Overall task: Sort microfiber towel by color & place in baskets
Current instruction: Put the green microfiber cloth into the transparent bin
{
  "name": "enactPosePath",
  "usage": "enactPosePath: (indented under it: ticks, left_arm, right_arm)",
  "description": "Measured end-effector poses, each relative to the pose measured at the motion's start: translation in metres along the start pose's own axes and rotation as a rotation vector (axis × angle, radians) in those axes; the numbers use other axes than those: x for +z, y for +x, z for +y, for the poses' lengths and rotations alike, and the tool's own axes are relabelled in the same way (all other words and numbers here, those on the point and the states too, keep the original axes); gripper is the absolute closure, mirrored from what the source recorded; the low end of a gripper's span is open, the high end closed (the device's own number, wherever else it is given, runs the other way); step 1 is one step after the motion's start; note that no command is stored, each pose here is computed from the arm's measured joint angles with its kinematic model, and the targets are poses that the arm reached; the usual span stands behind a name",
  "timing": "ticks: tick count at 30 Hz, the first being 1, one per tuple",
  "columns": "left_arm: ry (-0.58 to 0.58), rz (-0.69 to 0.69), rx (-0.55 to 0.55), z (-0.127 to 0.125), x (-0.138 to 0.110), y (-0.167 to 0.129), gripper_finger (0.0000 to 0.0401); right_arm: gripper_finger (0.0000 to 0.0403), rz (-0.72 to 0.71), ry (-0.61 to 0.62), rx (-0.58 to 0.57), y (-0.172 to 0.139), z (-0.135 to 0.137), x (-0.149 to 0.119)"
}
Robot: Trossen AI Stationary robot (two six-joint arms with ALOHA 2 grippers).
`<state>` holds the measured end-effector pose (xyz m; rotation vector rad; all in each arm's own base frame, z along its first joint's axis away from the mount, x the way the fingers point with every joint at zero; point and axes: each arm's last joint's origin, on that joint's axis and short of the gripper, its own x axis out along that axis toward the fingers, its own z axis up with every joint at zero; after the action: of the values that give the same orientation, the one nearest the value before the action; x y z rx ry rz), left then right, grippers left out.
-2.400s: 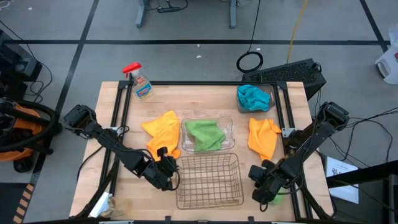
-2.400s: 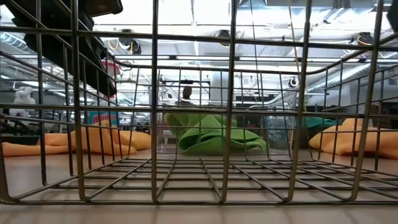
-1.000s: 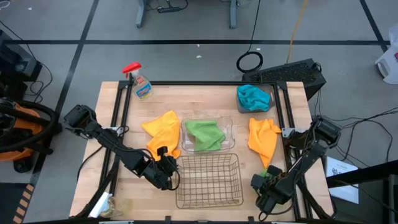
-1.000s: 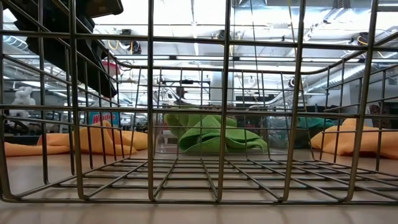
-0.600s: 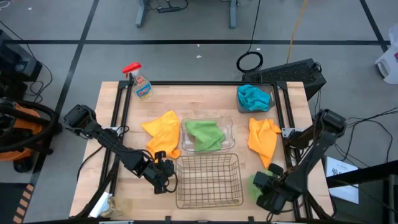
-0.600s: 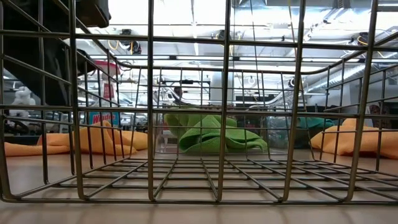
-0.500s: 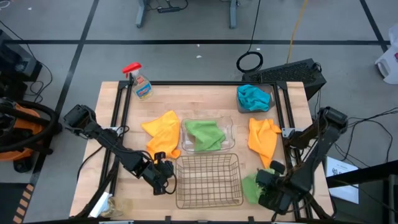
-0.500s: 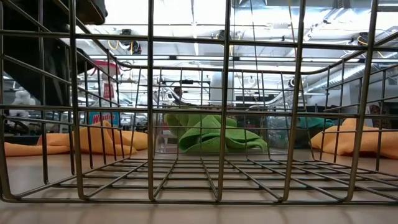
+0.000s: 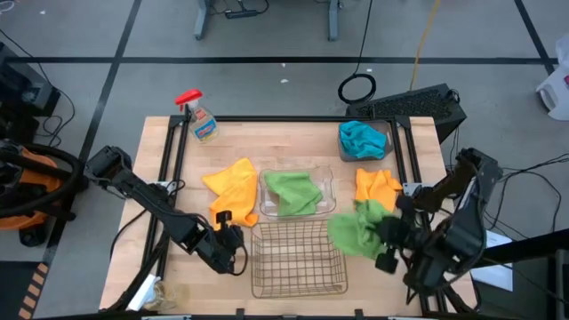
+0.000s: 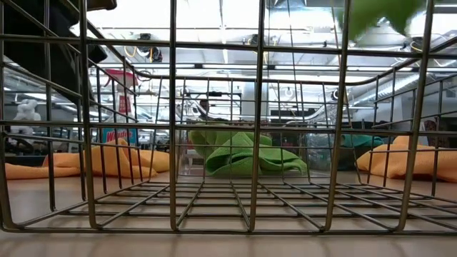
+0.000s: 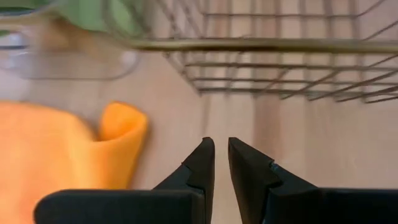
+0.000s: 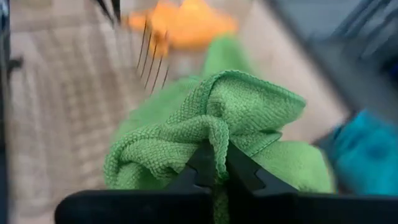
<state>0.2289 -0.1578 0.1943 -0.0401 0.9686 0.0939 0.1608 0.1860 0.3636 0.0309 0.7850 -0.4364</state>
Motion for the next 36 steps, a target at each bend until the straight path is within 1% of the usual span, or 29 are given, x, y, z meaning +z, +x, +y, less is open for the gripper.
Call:
enactPosePath:
  ticks: [2, 6, 10, 12, 16, 20, 23, 26, 27, 30, 31, 33, 36]
  left_arm:
    - [0.007, -0.007, 0.032, 0.002, -0.001, -0.001, 0.0347]
    - [0.02, -0.022, 0.078, 0.004, -0.001, -0.001, 0.0347]
    - [0.034, -0.049, 0.101, 0.004, 0.0, -0.001, 0.0347]
    - [0.032, -0.063, 0.111, 0.004, 0.001, -0.001, 0.0347]
    - [0.038, -0.076, 0.132, 0.005, 0.001, -0.001, 0.0347]
    - [0.041, -0.094, 0.16, 0.006, 0.002, -0.001, 0.0347]
    - [0.059, -0.095, 0.179, 0.007, 0.001, -0.002, 0.0347]
    - [0.066, -0.103, 0.198, 0.008, 0.001, -0.002, 0.0347]
    - [0.07, -0.101, 0.208, 0.008, 0.001, -0.002, 0.0347]
    - [0.079, -0.098, 0.235, 0.01, 0.0, -0.002, 0.0347]
    - [0.079, -0.103, 0.242, 0.01, 0.0, -0.002, 0.0347]
    - [0.081, -0.112, 0.256, 0.011, 0.0, -0.002, 0.0347]
    - [0.081, -0.121, 0.271, 0.011, 0.001, -0.002, 0.0347]
  right_arm:
    - [0.0402, -0.088, -0.053, -0.03, -0.001, -0.003, 0.011]
    - [0.0402, -0.165, -0.134, -0.118, 0.007, -0.012, 0.031]
    - [0.0403, -0.142, -0.203, -0.19, 0.024, -0.022, 0.051]
    - [0.0403, -0.125, -0.229, -0.204, 0.035, -0.027, 0.062]
    - [0.0403, -0.069, -0.275, -0.168, 0.058, -0.037, 0.085]
    - [0.0403, -0.074, -0.297, -0.089, 0.08, -0.046, 0.108]
    - [0.0403, -0.074, -0.312, -0.048, 0.099, -0.054, 0.117]
    - [0.0402, -0.063, -0.286, 0.01, 0.122, -0.063, 0.12]
    - [0.0402, -0.052, -0.257, 0.022, 0.132, -0.066, 0.119]
    - [0.04, -0.026, -0.093, 0.03, 0.159, -0.078, 0.114]
    - [0.04, -0.027, -0.055, 0.034, 0.167, -0.081, 0.113]
    - [0.0399, -0.034, 0.003, 0.05, 0.182, -0.085, 0.108]
    - [0.0399, -0.053, 0.076, 0.102, 0.198, -0.086, 0.101]
